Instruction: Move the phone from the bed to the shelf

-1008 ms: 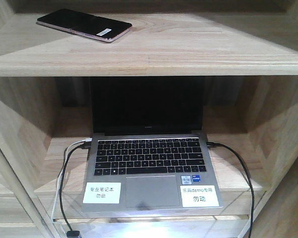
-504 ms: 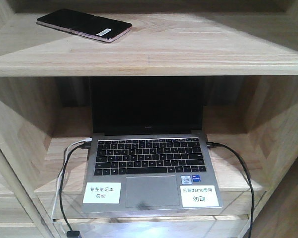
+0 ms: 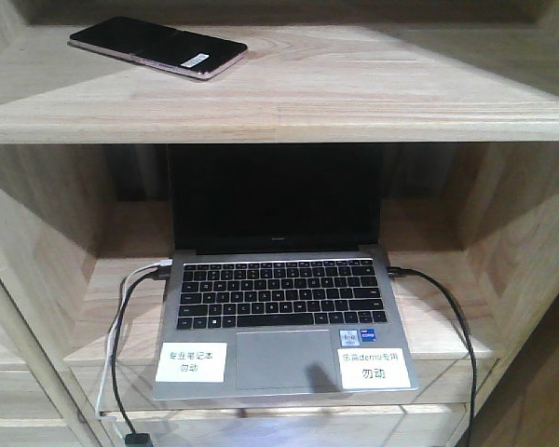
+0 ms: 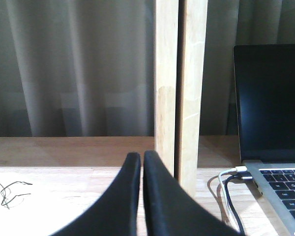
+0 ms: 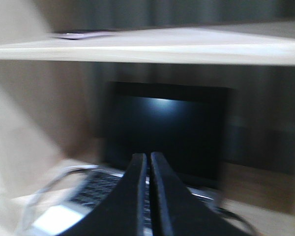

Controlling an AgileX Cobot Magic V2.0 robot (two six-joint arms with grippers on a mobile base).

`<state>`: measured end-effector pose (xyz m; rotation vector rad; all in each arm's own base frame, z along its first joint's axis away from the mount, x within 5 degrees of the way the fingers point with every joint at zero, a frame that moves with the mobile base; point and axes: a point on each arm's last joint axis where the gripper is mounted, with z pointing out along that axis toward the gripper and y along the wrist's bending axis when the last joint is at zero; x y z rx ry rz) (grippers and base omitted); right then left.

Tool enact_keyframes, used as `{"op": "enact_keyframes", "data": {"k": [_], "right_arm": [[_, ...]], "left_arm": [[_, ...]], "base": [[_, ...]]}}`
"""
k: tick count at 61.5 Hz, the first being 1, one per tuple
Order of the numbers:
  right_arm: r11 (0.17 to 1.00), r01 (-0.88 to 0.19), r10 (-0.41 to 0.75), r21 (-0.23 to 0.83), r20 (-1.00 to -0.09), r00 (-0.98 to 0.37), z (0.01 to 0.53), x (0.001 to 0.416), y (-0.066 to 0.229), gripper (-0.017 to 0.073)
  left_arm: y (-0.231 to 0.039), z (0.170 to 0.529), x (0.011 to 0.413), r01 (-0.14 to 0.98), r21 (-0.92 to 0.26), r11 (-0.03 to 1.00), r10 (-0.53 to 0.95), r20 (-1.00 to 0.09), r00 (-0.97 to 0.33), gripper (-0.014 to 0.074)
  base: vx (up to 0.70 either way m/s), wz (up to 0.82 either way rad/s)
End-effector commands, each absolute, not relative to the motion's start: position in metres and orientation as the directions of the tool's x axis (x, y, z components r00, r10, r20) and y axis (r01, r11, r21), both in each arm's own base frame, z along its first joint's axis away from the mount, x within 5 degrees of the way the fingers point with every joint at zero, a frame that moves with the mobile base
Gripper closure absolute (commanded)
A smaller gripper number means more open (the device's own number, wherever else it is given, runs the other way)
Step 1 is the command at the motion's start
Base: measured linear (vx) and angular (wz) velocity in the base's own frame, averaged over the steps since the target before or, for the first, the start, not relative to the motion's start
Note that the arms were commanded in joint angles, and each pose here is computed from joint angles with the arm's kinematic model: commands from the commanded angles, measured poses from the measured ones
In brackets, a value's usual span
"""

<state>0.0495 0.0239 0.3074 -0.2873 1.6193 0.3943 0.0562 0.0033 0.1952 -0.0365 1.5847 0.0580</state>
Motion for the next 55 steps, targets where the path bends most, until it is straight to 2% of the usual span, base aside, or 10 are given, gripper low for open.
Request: {"op": "enact_keyframes", "data": {"k": [1, 23, 40, 55], "right_arm": [[0.928, -0.371, 0.044, 0.030, -0.999, 0.030, 0.323, 0.051, 0.020, 0.0565], [0.985, -0.150, -0.092, -0.087, -0.996, -0.023, 0.314, 0.055, 0.008, 0.0565], [0.998, -0.036, -0.059, -0.058, -0.998, -0.029, 0.267, 0.059, 0.002, 0.0565], [0.998, -0.009, -0.056, -0.056, -0.998, 0.000, 0.217, 0.055, 0.001, 0.0565]], "left_arm": [[0.003, 0.211, 0.054, -0.055, -0.004, 0.998, 0.000, -0.996, 0.089, 0.0592], [0.003, 0.211, 0.054, -0.055, -0.004, 0.998, 0.000, -0.996, 0.089, 0.0592], [0.003, 0.211, 0.054, -0.055, -0.004, 0.998, 0.000, -0.996, 0.089, 0.0592], [0.003, 0.211, 0.054, -0.055, -0.004, 0.998, 0.000, -0.996, 0.089, 0.0592]], "base": [[0.00, 0.00], [0.00, 0.00], [0.00, 0.00], [0.00, 0.00]]}}
